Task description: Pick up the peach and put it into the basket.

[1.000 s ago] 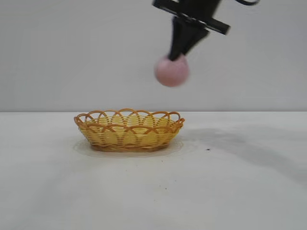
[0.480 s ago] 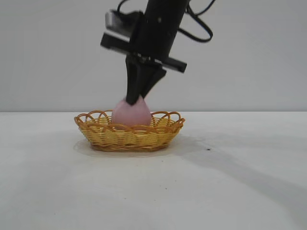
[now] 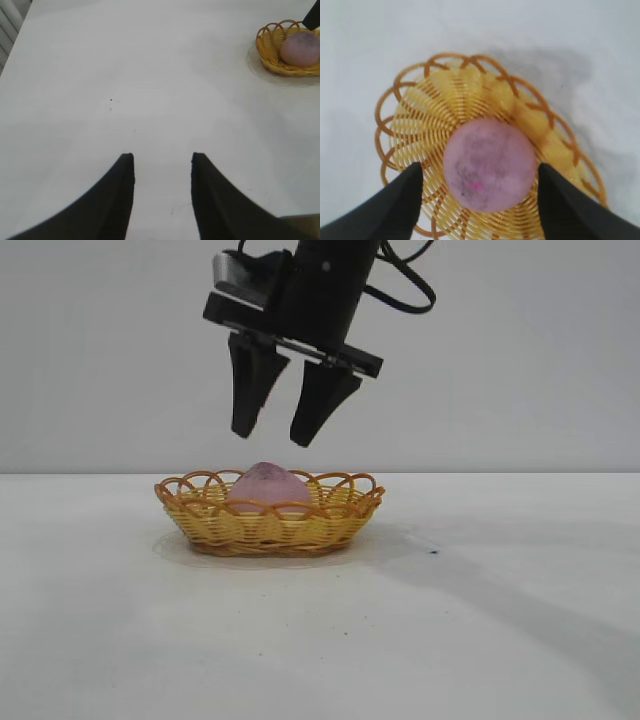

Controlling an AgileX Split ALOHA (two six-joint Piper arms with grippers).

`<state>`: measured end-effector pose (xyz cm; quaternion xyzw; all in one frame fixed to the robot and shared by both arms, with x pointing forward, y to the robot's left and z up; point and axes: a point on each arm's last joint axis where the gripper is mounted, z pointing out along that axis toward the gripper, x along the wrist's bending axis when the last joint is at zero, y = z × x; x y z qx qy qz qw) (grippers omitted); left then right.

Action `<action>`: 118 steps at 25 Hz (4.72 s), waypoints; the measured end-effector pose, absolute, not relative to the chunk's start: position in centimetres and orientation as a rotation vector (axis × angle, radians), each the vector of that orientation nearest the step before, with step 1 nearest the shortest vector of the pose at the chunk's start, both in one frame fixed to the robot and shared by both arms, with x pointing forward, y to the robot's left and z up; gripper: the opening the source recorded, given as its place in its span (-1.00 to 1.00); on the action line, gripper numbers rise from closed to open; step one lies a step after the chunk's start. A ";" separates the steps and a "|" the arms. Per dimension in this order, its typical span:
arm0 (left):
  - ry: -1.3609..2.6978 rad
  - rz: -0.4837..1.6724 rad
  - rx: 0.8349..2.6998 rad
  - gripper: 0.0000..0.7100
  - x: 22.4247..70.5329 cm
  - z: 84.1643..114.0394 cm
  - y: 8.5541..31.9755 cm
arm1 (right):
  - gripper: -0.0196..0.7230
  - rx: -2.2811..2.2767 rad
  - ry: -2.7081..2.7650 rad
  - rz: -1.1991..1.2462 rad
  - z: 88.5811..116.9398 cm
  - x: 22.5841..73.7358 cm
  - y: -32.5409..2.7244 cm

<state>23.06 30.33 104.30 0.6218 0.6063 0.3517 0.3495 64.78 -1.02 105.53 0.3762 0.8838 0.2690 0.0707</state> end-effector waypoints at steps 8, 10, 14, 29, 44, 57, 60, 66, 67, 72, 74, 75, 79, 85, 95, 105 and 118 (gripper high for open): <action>1.571 0.911 1.611 -0.23 23.1 104.3 30.3 | 0.24 1.438 2.318 0.714 106.3 69.1 -7.5; 1.571 0.911 1.611 -0.23 23.1 104.3 30.3 | 0.24 1.540 2.184 0.644 106.3 70.6 -10.9; 1.571 0.911 1.611 -0.23 23.1 104.3 30.3 | 0.24 1.680 2.022 0.545 106.1 73.1 -18.5; 1.571 0.911 1.611 -0.23 23.1 104.3 30.3 | 0.24 1.953 1.771 0.711 106.7 74.7 -33.3; 1.570 0.911 1.610 -0.23 23.0 104.3 30.3 | 0.24 1.732 1.732 0.820 119.8 56.7 -31.7; 1.571 0.910 1.609 -0.23 23.0 104.3 30.3 | 0.24 1.718 1.728 0.845 110.7 34.0 -29.7; 1.570 0.911 1.608 -0.23 23.0 104.3 30.3 | 0.24 1.705 1.693 0.849 109.8 31.2 -29.6; 1.570 0.911 1.608 -0.23 23.0 104.3 30.3 | 0.24 1.739 1.676 0.824 106.7 27.3 -29.5; 1.570 0.911 1.608 -0.23 23.0 104.3 30.3 | 0.24 1.743 1.672 0.824 106.2 27.0 -29.5; 1.570 0.911 1.608 -0.23 23.0 104.3 30.3 | 0.24 1.748 1.689 0.818 104.8 26.1 -29.4; 1.569 0.912 1.609 -0.23 23.0 104.3 30.3 | 0.24 1.724 1.715 0.823 104.6 25.9 -29.3; 1.569 0.912 1.609 -0.23 23.0 104.3 30.3 | 0.24 1.713 1.727 0.827 104.5 25.8 -29.3; 1.569 0.912 1.609 -0.23 23.0 104.3 30.3 | 0.24 1.690 1.761 0.835 104.4 25.5 -29.2; 1.569 0.912 1.609 -0.23 23.0 104.3 30.3 | 0.24 1.673 1.692 0.865 104.4 24.6 -29.5; 1.569 0.912 1.609 -0.23 23.0 104.3 30.3 | 0.24 1.582 1.737 0.921 104.4 23.9 -29.6; 1.569 0.912 1.609 -0.23 23.0 104.3 30.3 | 0.24 1.508 1.741 0.996 104.4 23.0 -29.8; 1.569 0.912 1.609 -0.23 23.0 104.3 30.3 | 0.24 1.507 1.737 0.998 104.3 22.9 -29.8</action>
